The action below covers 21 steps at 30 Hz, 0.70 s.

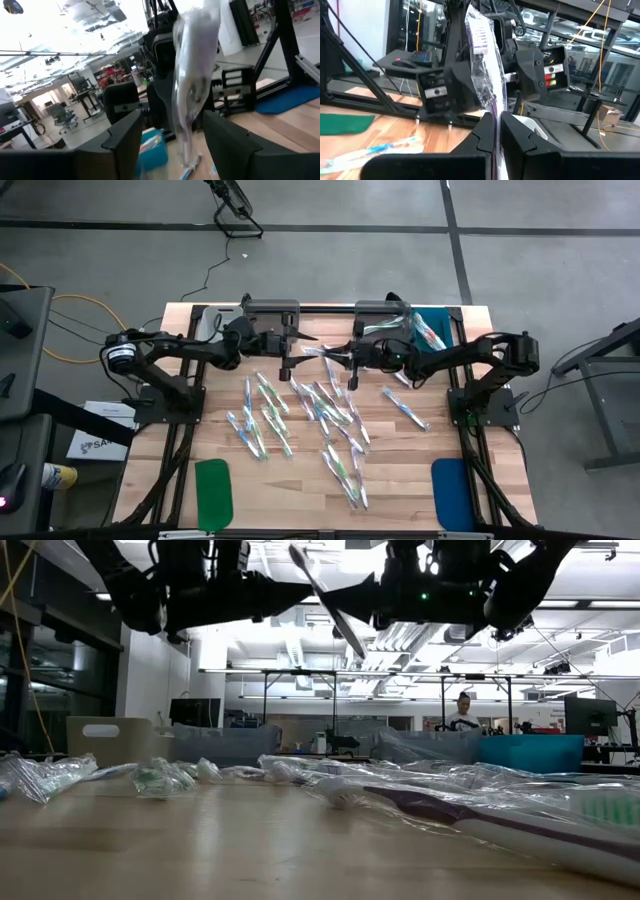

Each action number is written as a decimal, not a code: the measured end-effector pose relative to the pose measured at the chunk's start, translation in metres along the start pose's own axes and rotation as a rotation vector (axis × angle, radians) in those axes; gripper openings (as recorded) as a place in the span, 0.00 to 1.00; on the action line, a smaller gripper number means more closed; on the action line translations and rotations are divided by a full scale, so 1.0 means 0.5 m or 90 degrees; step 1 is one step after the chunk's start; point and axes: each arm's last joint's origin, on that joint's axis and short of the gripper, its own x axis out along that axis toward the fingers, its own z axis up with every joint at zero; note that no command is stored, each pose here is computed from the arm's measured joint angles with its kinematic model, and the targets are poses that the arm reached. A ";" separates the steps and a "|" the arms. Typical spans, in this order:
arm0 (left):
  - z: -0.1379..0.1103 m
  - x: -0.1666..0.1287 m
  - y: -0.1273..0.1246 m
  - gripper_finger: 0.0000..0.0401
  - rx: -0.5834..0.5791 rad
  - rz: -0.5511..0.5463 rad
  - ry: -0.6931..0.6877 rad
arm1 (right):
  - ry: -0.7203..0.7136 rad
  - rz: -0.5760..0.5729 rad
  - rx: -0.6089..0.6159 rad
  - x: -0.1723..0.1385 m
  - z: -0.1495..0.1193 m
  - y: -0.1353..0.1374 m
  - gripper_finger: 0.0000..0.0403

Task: Pick & Place Toothbrushes
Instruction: Put the violet toothbrush into the left black bin

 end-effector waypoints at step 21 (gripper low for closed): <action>0.015 0.000 0.008 0.50 0.013 0.031 -0.041 | -0.002 -0.017 -0.045 0.023 0.002 -0.029 0.02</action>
